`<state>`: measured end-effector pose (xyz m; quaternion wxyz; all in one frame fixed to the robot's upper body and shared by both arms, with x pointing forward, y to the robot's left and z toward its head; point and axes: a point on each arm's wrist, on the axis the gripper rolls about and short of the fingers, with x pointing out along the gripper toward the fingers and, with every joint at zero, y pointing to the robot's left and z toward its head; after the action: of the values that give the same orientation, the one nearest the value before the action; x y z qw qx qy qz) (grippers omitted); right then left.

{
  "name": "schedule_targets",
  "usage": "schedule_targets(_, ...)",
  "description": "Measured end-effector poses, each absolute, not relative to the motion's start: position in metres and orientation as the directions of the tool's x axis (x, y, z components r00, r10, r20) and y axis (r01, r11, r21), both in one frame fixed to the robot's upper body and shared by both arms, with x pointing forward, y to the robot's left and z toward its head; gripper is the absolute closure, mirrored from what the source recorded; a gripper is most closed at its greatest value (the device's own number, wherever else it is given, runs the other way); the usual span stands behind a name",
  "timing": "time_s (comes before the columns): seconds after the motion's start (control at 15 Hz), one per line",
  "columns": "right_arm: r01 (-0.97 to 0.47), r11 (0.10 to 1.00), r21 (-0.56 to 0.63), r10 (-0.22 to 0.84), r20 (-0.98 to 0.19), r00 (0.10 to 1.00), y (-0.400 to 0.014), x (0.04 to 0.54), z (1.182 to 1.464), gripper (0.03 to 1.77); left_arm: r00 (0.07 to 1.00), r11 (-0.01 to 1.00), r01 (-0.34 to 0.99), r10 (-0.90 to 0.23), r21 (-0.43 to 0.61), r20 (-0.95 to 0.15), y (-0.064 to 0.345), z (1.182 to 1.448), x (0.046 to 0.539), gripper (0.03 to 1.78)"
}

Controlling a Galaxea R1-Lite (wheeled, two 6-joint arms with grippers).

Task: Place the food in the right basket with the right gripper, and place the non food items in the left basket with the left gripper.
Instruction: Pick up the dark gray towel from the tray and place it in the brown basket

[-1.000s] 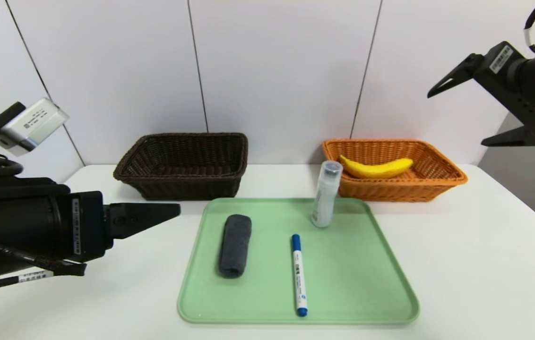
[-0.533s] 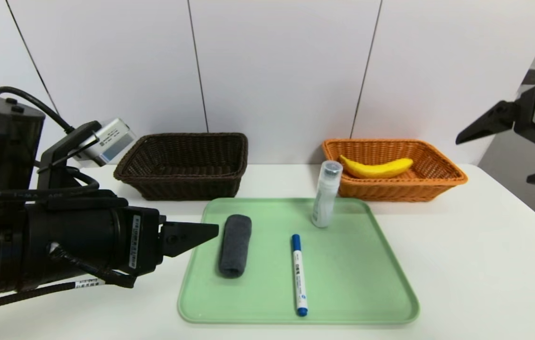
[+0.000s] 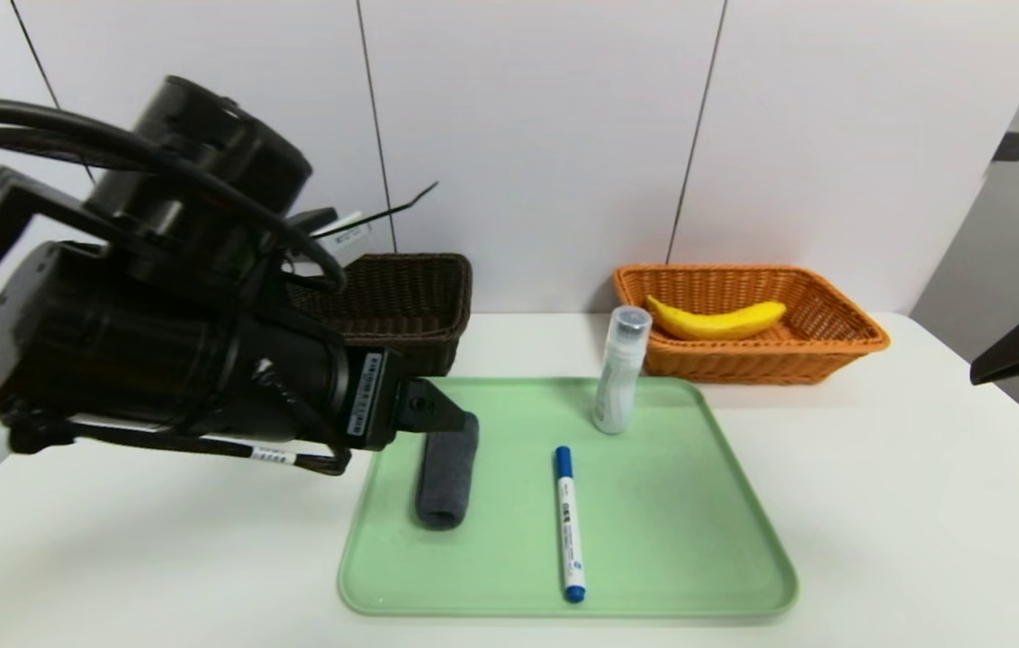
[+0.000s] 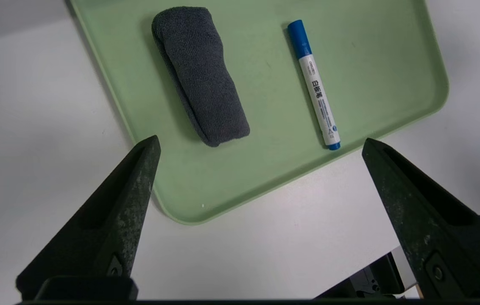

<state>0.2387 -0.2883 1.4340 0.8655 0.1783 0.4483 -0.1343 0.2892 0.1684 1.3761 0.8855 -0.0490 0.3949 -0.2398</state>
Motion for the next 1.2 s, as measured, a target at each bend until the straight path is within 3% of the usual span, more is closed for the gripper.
schedule_targets(0.33,0.420,0.893,0.159,-0.112,-0.827,0.552,-0.290,0.244,1.432,0.11,0.480,0.920,0.313,-0.368,-0.236,-0.796,0.130,1.359,0.329,0.12)
schedule_targets(0.6,0.433,0.889,0.147,-0.124,-0.834,0.538,-0.289,0.250,1.429,0.11,0.404,0.965,0.239,-0.201,-0.110,-0.892,0.114,1.333,0.349,0.12)
schedule_targets(1.2,0.430,0.893,0.135,-0.125,-0.843,0.523,-0.287,0.257,1.425,0.10,0.344,0.977,0.206,-0.131,-0.062,-0.930,0.094,1.290,0.381,0.12)
